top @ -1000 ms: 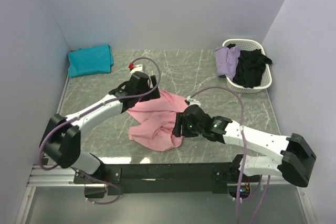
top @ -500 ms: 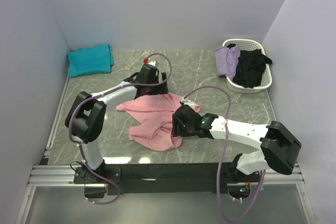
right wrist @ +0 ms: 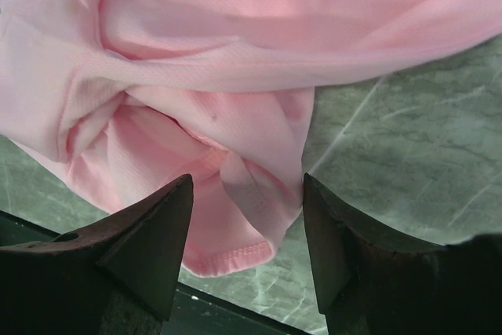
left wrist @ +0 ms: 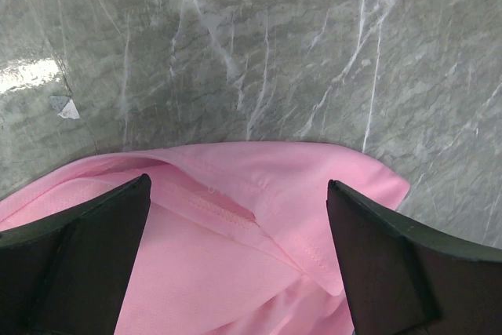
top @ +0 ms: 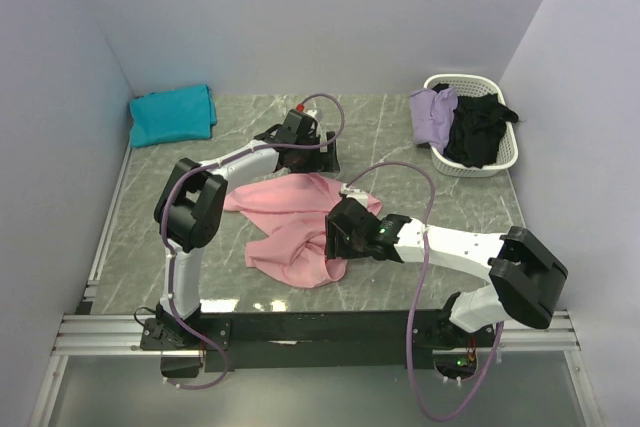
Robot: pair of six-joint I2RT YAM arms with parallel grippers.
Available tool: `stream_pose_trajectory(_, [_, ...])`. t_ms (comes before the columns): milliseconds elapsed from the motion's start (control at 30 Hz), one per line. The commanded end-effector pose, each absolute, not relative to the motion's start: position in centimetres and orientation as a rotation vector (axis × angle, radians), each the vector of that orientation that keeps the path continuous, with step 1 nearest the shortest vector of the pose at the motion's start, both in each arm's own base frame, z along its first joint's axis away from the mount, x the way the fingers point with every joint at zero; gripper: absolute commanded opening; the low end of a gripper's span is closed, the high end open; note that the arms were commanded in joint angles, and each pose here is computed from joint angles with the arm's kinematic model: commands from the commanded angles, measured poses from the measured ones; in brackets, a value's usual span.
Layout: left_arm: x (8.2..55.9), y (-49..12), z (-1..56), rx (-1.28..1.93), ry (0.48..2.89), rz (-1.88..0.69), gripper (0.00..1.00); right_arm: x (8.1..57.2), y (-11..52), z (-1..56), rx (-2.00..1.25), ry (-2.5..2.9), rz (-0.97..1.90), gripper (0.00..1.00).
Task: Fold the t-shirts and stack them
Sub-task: Flatten the tshirt out
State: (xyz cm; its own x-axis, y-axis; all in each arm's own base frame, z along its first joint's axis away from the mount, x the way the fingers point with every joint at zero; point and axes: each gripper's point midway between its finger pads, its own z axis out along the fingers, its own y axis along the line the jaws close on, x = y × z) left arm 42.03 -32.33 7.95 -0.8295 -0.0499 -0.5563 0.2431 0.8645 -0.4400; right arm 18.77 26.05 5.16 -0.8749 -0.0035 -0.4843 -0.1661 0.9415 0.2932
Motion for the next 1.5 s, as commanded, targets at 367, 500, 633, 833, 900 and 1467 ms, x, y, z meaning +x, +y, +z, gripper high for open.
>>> stream_pose_trajectory(367, [39.3, -32.5, 3.4, 0.25, 2.598, -0.598, 0.99, 20.6, 27.8, 6.4, -0.132, 2.548, 0.459, 0.61])
stream_pose_trajectory(500, [39.6, -32.9, 3.5, 0.238, 2.587, -0.618, 0.77, 20.5, 28.0, 6.1, -0.151, 2.555, 0.46, 0.28])
stream_pose_trajectory(633, [40.7, -33.4, 4.8, 0.219, 2.562, -0.614, 0.17, 20.6, 27.5, 6.1, -0.144, 2.555, 0.432, 0.0])
stream_pose_trajectory(833, [43.2, -30.9, 8.8, 0.115, 2.489, -0.497, 0.01, 20.4, 23.6, 7.9, -0.048, 2.524, 0.278, 0.0])
stream_pose_trajectory(900, [43.9, -28.7, 9.7, 0.043, 2.479, -0.478, 0.01, 21.1, 21.3, 9.6, 0.028, 2.458, 0.187, 0.0])
stream_pose_trajectory(1467, [36.0, -11.1, 17.3, -0.454, 2.313, -0.229, 0.01, 24.3, 11.2, 11.6, 0.294, 2.343, -0.193, 0.0])
